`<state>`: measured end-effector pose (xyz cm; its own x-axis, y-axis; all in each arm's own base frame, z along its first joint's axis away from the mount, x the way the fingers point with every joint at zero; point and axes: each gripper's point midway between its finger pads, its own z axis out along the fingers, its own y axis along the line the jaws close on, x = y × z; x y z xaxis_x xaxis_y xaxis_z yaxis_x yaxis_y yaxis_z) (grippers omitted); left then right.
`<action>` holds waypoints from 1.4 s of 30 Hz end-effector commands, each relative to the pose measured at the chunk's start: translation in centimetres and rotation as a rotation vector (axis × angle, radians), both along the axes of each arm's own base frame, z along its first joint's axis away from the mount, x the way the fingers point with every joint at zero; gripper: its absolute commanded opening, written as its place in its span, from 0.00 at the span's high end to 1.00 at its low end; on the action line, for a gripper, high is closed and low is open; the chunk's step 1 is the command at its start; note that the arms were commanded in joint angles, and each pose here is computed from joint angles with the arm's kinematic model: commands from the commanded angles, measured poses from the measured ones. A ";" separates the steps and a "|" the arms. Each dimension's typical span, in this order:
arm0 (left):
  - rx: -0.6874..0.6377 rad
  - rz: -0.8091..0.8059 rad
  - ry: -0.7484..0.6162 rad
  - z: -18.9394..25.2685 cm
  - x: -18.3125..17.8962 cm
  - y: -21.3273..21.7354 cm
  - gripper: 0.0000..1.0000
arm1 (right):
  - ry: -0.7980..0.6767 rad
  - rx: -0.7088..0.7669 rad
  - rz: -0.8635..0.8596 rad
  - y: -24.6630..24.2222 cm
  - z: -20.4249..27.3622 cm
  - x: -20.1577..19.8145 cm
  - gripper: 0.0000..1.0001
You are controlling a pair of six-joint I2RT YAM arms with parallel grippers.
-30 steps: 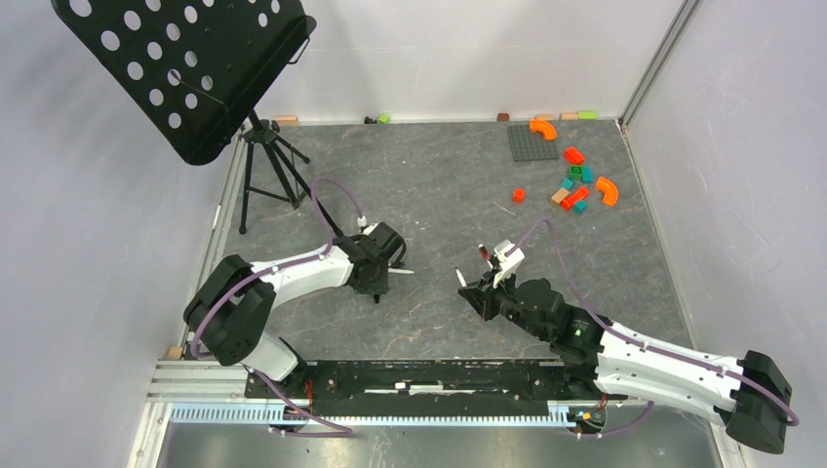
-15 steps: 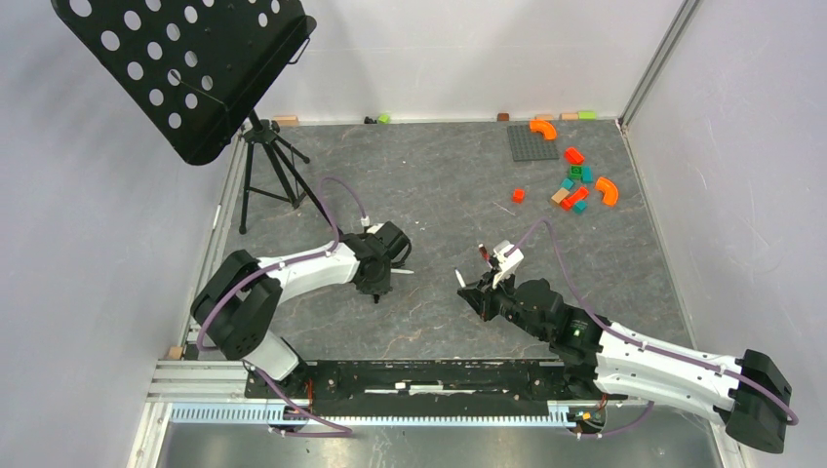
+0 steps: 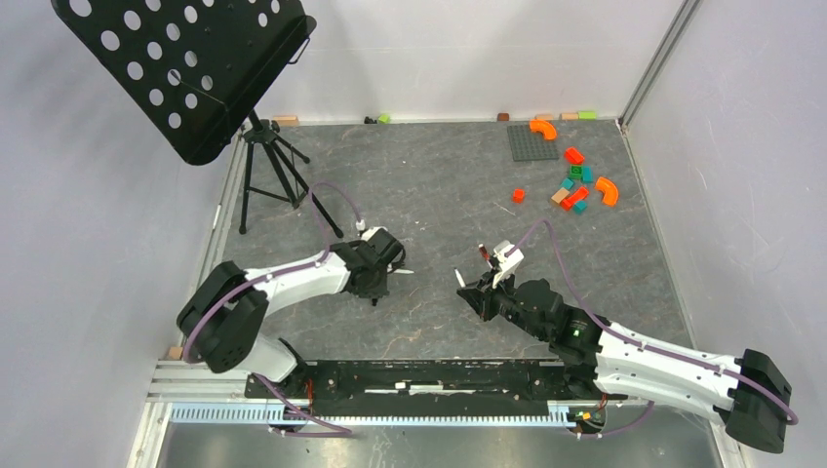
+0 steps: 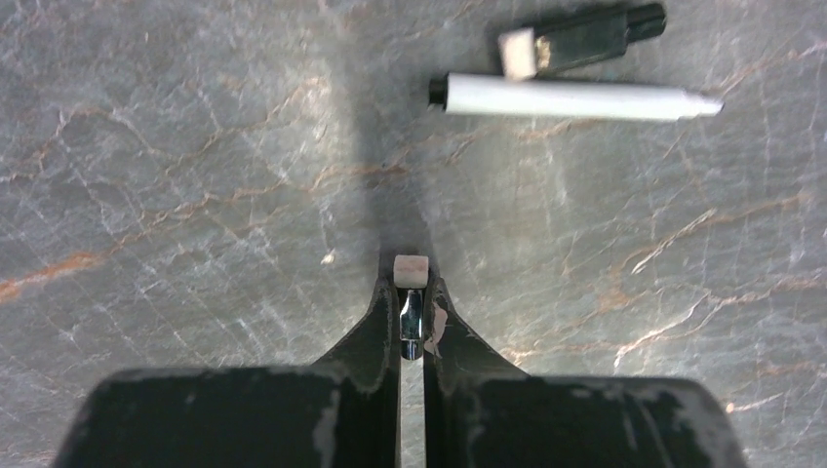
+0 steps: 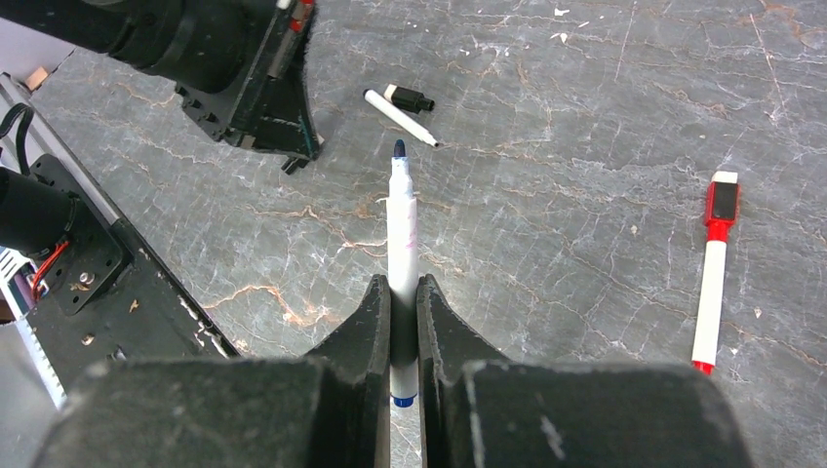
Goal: Insert the pens into the pen caps
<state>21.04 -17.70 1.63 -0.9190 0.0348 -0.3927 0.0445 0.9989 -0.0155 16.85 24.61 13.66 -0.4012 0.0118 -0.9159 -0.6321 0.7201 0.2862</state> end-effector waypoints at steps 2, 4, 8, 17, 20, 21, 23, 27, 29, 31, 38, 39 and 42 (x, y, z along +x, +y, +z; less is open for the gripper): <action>-0.101 -0.007 -0.086 1.5 -0.3 -0.3 0.98 | -0.002 0.049 0.013 0.7 0.5 -0.2 1.00; -0.122 -0.006 -0.119 2.0 -0.3 -0.1 0.98 | 0.000 0.049 0.017 0.7 0.3 -0.2 1.00; -0.176 -0.012 -0.182 3.2 -0.2 -0.2 0.98 | 0.001 0.055 0.024 0.9 0.1 -0.3 1.00; -0.356 -0.014 -0.331 7.5 0.2 -1.2 0.98 | -0.002 0.090 0.072 1.7 0.3 -0.8 1.00; -0.380 0.025 -0.363 8.3 0.7 -1.1 0.98 | -0.008 0.119 0.087 1.9 0.7 -1.1 1.00; -0.400 0.018 -0.378 8.7 0.7 -1.3 0.98 | -0.010 0.131 0.093 2.0 0.9 -1.2 1.00; -0.459 0.002 -0.418 9.6 0.7 -1.8 0.98 | -0.014 0.157 0.111 2.3 1.2 -1.4 1.00; -0.636 -0.047 -0.487 12.6 0.2 -3.5 0.98 | -0.021 0.204 0.140 2.8 1.9 -1.8 1.00; -0.699 -0.036 -0.506 13.5 0.1 -3.9 0.98 | -0.025 0.222 0.145 3.0 2.3 -1.8 1.00; -0.713 -0.037 -0.504 13.9 0.0 -4.0 0.98 | -0.043 0.254 0.189 3.6 3.2 -2.3 1.00; -0.816 -0.084 -0.525 16.3 -0.5 -5.2 0.98 | -0.076 0.339 0.239 4.8 6.5 -2.9 1.00; -0.832 -0.088 -0.535 16.8 -0.5 -5.4 0.98 | -0.088 0.342 0.236 4.8 7.0 -2.9 1.00; -0.819 -0.076 -0.545 17.6 -0.3 -5.1 0.98 | -0.110 0.314 0.203 4.8 8.6 -2.0 1.00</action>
